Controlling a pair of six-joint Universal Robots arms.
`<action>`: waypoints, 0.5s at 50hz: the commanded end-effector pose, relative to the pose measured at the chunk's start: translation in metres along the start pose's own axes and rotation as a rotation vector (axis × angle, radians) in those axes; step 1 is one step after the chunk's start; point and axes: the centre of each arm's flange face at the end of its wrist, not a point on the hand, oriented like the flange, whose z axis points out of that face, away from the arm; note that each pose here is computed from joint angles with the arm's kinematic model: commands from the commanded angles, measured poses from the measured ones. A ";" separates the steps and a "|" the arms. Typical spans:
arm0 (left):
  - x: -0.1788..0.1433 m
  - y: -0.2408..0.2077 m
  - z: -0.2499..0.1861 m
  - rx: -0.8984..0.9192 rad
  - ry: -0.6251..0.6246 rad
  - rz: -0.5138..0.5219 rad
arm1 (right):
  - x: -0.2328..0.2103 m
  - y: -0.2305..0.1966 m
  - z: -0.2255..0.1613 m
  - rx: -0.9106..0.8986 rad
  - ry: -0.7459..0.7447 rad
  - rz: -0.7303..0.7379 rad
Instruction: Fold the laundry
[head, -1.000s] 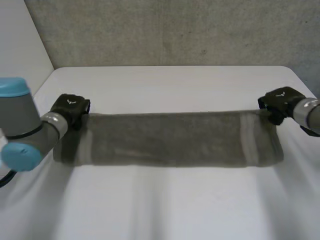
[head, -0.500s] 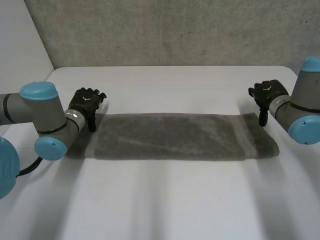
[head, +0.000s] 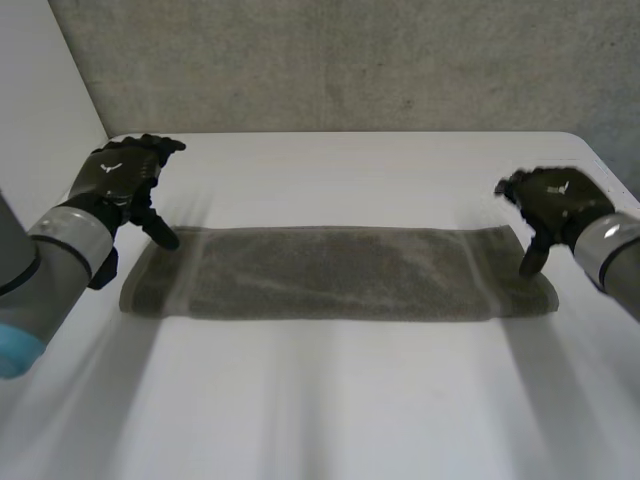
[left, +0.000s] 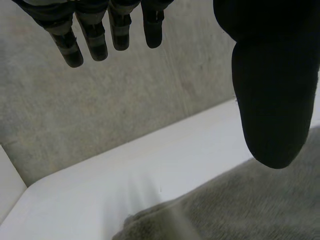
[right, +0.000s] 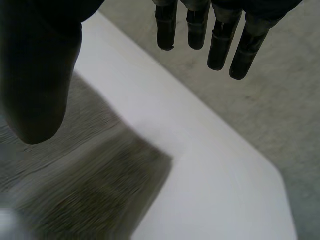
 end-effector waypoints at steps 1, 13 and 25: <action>0.004 -0.002 -0.018 0.042 0.001 -0.059 | -0.015 0.031 -0.004 -0.050 -0.059 -0.050; 0.005 0.010 -0.025 0.005 -0.003 -0.070 | -0.007 0.082 0.031 -0.137 -0.052 -0.082; 0.007 0.017 -0.028 -0.018 -0.001 -0.073 | 0.033 0.095 0.049 -0.154 0.043 -0.057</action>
